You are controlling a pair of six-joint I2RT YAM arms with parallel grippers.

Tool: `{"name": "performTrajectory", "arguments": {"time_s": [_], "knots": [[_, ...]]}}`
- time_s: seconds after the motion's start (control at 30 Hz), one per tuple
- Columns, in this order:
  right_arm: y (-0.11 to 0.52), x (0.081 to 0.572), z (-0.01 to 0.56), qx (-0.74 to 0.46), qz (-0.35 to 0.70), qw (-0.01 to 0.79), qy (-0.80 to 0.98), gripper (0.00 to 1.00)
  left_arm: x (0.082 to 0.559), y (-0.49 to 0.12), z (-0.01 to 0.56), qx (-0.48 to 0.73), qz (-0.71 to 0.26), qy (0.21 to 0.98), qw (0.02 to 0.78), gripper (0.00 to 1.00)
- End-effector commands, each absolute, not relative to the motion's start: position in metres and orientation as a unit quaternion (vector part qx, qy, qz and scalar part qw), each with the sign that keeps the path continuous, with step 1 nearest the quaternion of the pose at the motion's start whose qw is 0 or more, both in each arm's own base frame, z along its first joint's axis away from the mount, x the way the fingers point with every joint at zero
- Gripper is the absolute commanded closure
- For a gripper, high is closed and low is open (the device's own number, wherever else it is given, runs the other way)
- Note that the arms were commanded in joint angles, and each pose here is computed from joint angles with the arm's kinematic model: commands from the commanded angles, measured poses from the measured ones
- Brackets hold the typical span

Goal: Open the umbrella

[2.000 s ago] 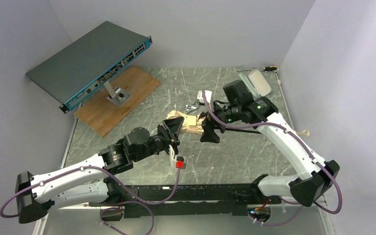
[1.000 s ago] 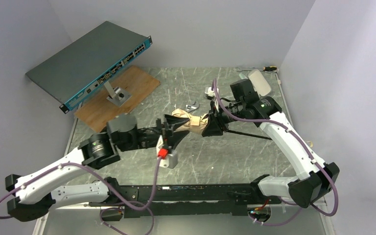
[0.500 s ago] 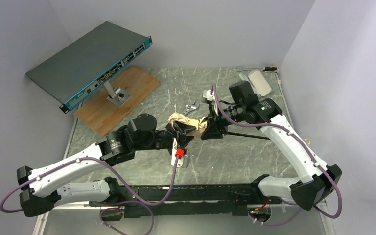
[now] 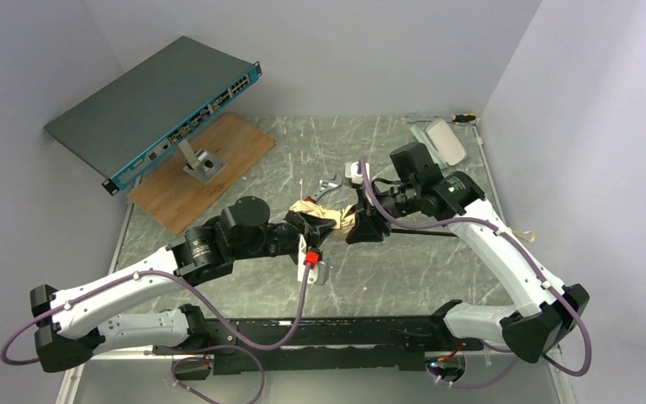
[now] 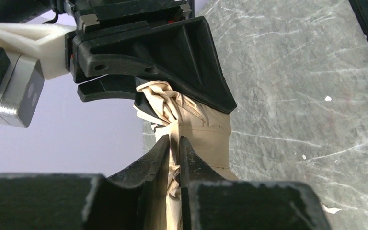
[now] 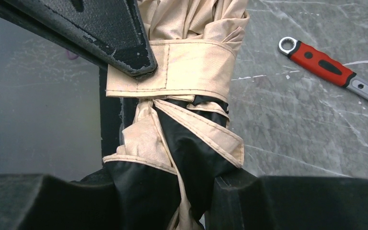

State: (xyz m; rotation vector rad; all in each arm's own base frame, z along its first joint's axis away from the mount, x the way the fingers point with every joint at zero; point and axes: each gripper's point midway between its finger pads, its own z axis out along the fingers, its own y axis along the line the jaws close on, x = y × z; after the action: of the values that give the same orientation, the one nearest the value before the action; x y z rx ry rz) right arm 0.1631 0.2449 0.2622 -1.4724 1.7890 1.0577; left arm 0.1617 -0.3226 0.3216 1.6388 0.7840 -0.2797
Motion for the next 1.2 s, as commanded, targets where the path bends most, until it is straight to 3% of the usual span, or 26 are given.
{"name": "performTrajectory", "arguments": {"time_s": [0.0,0.27,0.33,0.93,1.17], "knots": [[0.247,0.148,0.283,-0.589,0.403,0.323,0.621,1.0,0.182,-0.321,0.344,0.662,-0.098,0.366,0.647,0.8],[0.248,0.146,0.285,-0.597,0.399,0.331,0.612,1.0,0.19,-0.32,0.333,0.665,-0.093,0.396,0.626,0.85],[0.248,0.146,0.284,-0.603,0.394,0.333,0.608,1.0,0.19,-0.319,0.333,0.662,-0.098,0.405,0.622,1.0],[0.244,0.125,0.27,-0.685,0.351,0.328,0.548,1.0,0.27,-0.287,0.408,0.438,-0.181,0.553,0.685,1.0],[0.248,0.147,0.298,-0.647,0.318,0.417,0.554,1.0,0.3,-0.274,0.353,0.422,-0.185,0.646,0.609,1.0]]}}
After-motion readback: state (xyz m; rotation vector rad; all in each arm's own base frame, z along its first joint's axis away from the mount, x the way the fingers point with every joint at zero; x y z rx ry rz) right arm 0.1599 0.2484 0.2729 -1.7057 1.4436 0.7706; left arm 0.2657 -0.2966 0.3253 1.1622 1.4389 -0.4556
